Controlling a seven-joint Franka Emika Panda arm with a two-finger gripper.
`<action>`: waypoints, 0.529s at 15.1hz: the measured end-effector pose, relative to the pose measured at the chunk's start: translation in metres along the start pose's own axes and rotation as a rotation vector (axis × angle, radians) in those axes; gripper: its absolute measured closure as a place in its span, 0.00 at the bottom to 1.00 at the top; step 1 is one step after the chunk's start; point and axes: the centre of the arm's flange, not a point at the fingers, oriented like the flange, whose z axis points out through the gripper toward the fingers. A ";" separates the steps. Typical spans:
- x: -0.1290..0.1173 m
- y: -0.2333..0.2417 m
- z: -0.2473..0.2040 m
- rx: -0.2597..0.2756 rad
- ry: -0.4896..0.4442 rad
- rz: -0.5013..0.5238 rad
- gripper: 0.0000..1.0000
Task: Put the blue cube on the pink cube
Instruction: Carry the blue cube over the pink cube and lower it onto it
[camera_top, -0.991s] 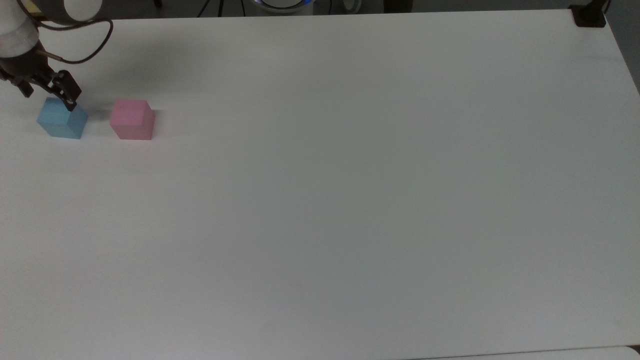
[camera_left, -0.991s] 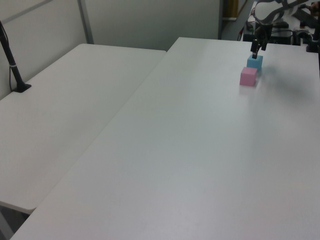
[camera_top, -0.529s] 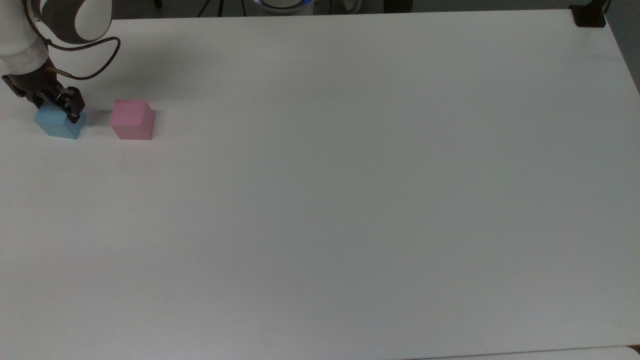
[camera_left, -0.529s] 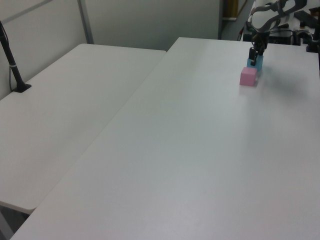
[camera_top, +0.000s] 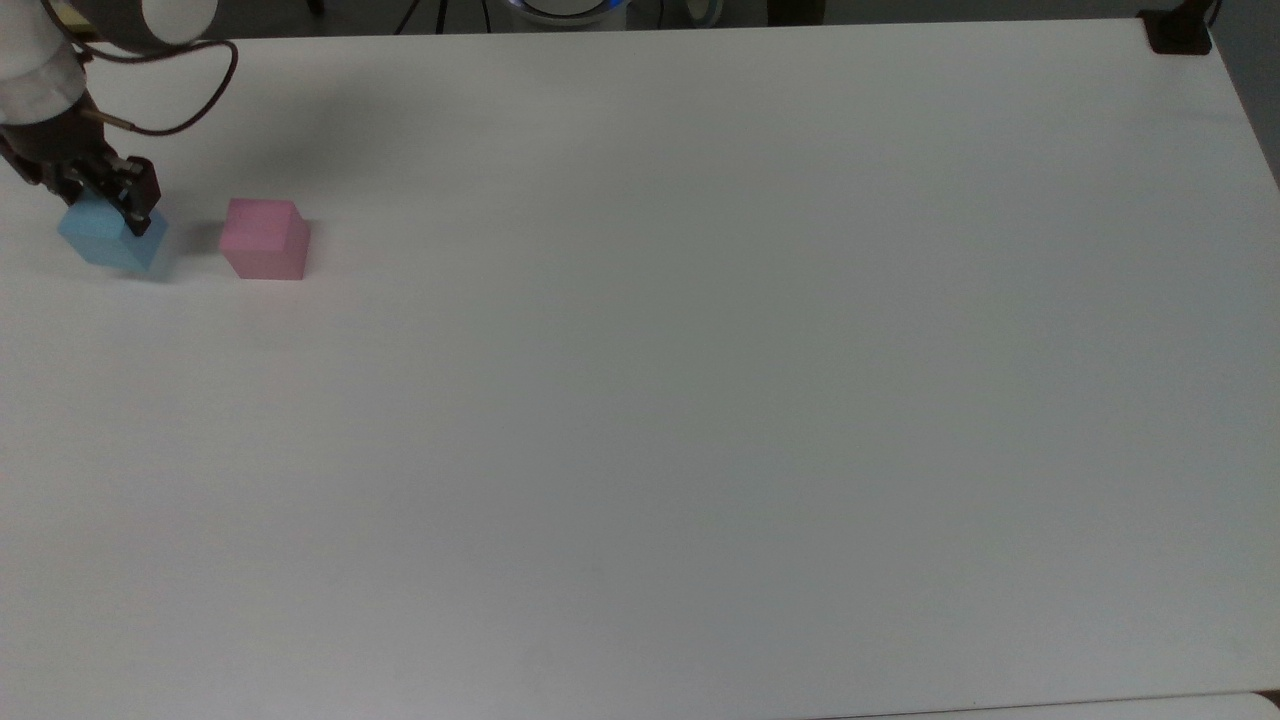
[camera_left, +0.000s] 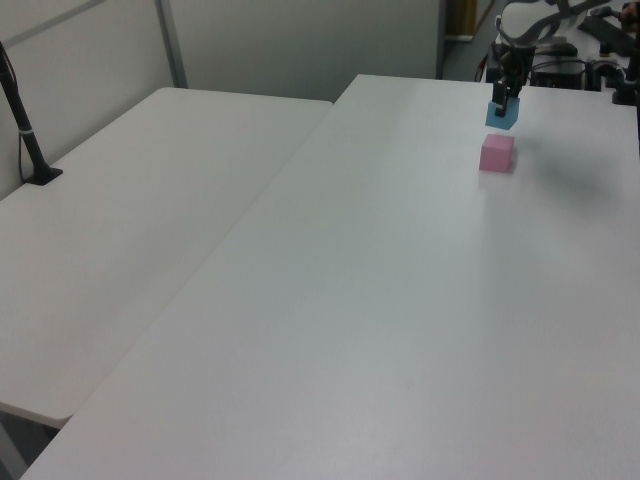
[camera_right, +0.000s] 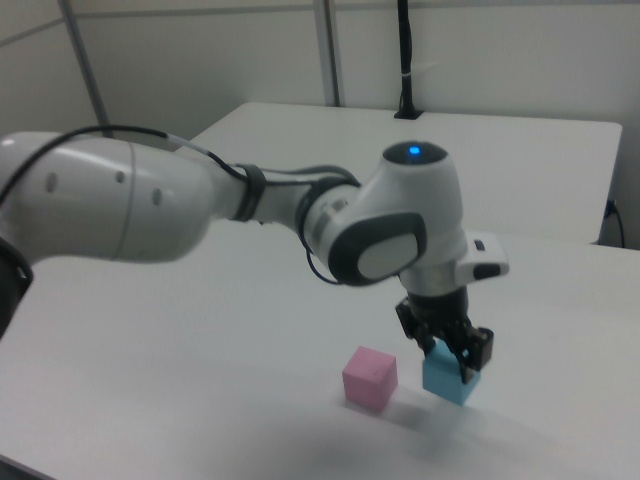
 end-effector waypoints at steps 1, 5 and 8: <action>-0.003 -0.005 -0.018 0.013 -0.008 -0.006 0.39; -0.007 -0.029 -0.051 0.051 -0.037 -0.040 0.39; -0.007 -0.053 -0.049 0.071 -0.050 -0.066 0.39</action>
